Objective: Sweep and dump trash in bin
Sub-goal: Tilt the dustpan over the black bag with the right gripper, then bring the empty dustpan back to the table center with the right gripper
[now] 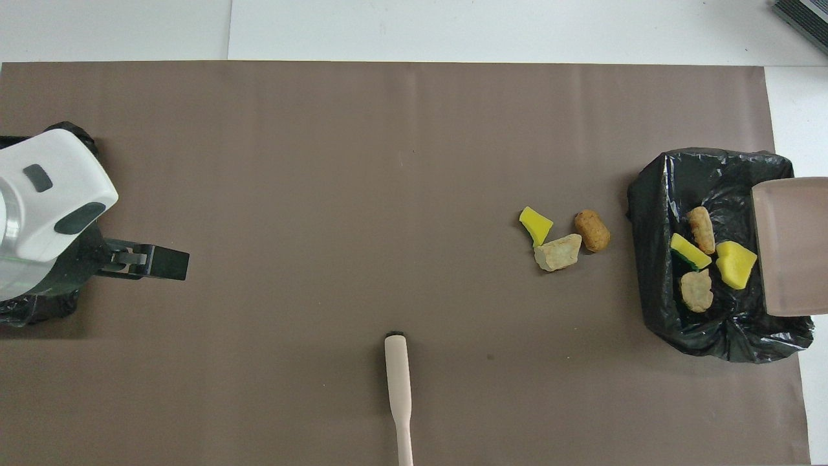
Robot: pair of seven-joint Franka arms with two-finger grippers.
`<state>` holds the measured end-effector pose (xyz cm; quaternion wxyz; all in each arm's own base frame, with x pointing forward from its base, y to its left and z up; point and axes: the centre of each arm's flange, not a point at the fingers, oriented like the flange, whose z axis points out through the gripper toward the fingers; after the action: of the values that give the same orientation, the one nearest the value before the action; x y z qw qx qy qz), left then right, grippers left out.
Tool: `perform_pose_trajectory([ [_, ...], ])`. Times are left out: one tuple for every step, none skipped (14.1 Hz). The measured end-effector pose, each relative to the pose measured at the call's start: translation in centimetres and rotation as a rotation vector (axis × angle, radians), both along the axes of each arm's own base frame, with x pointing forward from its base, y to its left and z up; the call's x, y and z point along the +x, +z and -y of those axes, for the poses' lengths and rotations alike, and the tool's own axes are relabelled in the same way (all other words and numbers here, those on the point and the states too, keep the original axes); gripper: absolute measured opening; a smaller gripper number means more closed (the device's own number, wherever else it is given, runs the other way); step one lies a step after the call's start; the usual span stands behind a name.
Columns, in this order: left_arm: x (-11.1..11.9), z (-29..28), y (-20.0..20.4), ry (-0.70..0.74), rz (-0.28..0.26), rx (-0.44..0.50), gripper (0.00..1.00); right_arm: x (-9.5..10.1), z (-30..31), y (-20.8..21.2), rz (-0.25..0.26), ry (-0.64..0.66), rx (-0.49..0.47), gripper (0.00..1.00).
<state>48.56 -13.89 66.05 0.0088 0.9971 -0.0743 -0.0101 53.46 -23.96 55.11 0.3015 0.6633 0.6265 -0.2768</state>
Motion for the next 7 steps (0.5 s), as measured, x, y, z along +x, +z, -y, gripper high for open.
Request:
perform_pose_trajectory([
  [0.5,-1.0,0.2,0.007,-0.007,-0.003,1.00,-0.2,0.1,1.5,0.030,-0.033,0.018,0.32],
  [1.1,-1.9,0.4,0.006,-0.015,-0.006,1.00,-0.5,0.0,3.0,0.066,-0.076,0.073,0.32],
  [1.7,-2.7,0.6,0.003,-0.022,-0.009,1.00,-1.2,-0.1,4.4,0.105,-0.132,0.145,0.32],
  [2.3,-3.3,0.7,0.005,-0.025,-0.011,1.00,-2.0,-0.4,5.6,0.145,-0.197,0.211,0.32],
  [2.8,-4.0,0.8,0.008,-0.026,-0.014,1.00,-2.8,-0.9,6.4,0.189,-0.272,0.262,0.32],
  [3.2,-4.4,0.9,0.010,-0.028,-0.015,1.00,-3.4,-1.5,6.8,0.227,-0.347,0.304,0.32],
  [3.5,-4.9,0.9,0.012,-0.032,-0.016,1.00,-3.6,-2.6,6.7,0.259,-0.418,0.347,0.32],
])
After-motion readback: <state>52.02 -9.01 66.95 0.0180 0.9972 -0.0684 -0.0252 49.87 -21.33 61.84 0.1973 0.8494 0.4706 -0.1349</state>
